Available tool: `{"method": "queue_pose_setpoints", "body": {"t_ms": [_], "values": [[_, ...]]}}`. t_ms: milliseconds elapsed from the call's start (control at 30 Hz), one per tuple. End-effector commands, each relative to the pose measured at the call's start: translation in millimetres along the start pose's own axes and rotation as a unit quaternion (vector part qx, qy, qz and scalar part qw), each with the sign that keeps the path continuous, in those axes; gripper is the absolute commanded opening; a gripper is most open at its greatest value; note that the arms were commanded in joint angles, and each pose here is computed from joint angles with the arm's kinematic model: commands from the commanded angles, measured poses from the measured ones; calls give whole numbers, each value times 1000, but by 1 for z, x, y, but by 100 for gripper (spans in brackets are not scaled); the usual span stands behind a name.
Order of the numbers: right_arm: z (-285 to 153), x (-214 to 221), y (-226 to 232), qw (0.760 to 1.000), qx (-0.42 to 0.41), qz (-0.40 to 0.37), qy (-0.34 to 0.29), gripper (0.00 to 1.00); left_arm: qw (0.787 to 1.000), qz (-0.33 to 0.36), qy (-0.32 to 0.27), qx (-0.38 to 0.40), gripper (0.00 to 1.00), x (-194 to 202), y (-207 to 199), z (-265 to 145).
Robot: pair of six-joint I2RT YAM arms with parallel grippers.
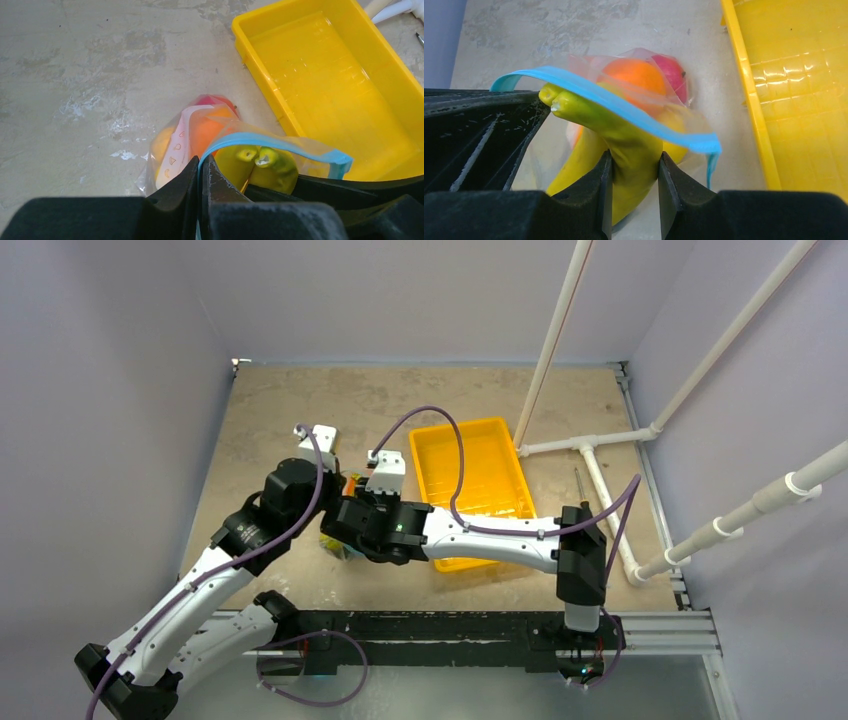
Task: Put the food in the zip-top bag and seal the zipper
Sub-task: Place the fake fruit in the zipper food storage bag.
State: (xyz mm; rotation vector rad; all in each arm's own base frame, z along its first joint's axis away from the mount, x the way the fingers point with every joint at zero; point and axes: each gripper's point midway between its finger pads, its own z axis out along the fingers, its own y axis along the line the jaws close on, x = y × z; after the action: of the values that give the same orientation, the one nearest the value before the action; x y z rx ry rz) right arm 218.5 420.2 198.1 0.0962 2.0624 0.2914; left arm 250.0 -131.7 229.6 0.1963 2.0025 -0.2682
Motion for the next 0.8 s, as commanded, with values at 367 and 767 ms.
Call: {"method": "queue_pose_setpoints", "body": {"t_ms": [367,767], "values": [[36,28,-32,997,13,-11,81,8,998,-15,-53,16,0,-31,-6,-6],[32,-12,-18,999,-5,19,45,58,998,-15,-52,16,0,-31,-6,-5]]}}
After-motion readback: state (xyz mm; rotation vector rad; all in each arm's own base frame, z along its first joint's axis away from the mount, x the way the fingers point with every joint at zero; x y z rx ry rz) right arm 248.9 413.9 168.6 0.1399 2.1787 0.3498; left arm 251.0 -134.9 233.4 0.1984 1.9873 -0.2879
